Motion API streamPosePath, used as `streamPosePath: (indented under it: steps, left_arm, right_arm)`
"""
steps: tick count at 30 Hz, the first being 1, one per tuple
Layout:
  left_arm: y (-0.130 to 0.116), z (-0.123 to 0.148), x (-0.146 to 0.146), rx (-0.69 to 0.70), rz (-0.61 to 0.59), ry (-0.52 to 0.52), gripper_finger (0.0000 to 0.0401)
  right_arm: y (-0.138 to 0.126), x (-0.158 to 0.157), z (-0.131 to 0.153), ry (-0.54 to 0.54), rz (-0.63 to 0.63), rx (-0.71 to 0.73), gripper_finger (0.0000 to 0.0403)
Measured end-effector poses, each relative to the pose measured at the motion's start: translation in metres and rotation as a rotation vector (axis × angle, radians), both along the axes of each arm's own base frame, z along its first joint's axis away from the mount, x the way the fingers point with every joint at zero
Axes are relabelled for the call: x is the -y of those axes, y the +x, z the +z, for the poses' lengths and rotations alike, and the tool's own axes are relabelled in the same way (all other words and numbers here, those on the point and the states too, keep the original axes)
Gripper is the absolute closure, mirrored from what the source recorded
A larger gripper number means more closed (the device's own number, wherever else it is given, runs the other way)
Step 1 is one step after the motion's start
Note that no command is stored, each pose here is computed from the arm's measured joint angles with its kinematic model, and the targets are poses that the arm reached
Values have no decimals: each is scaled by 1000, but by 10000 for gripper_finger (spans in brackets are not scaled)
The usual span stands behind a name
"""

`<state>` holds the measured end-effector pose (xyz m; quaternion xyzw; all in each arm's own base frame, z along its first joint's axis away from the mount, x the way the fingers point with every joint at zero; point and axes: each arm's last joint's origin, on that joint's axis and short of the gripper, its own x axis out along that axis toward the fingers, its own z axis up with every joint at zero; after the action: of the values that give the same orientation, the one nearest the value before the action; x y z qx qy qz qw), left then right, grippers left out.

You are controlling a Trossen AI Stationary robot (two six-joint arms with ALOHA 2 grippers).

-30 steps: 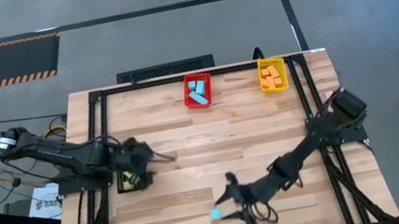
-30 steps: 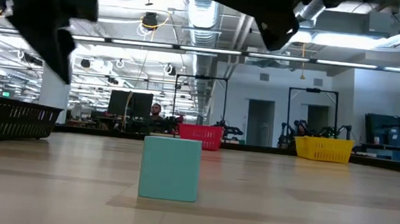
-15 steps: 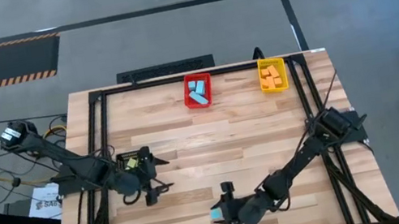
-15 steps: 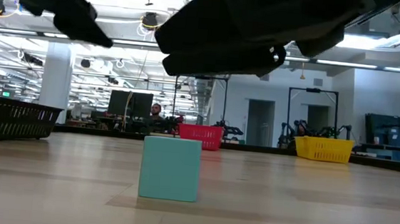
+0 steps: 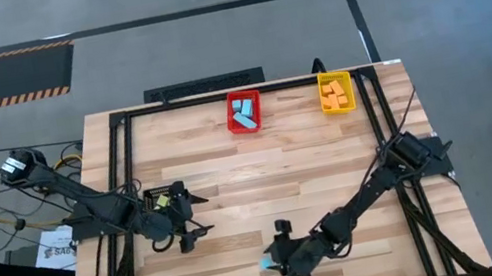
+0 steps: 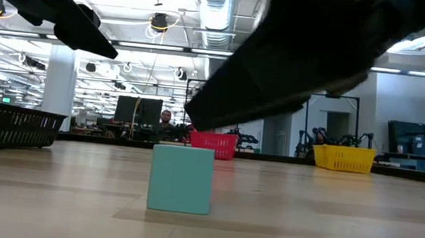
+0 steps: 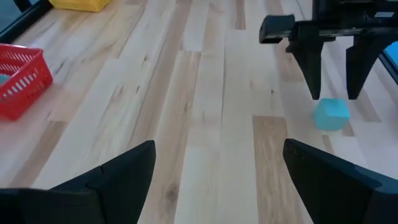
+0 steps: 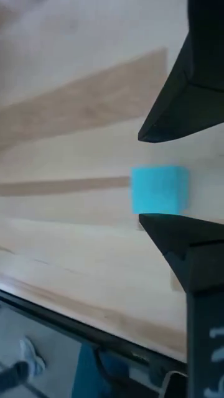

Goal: Sort & place blocks by color
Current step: Put the blue block into the red bin

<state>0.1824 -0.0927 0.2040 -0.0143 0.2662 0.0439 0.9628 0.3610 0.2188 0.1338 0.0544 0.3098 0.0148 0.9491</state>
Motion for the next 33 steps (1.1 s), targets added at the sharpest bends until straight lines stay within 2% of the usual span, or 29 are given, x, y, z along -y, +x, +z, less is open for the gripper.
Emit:
streamPosePath:
  steps: [9,12,28,33]
  left_arm:
    - [0,0,0,-3,-7,12,60]
    - [0,0,0,-4,-10,17,60]
    - [-1,-1,-1,-21,-22,43,60]
    - [-1,-1,-1,-21,-22,43,60]
  right_arm:
    - [10,14,2,166,130,-71,163]
    - [12,18,2,198,124,-85,159]
    - [9,11,1,138,96,-54,158]
    - [6,8,0,81,56,-46,158]
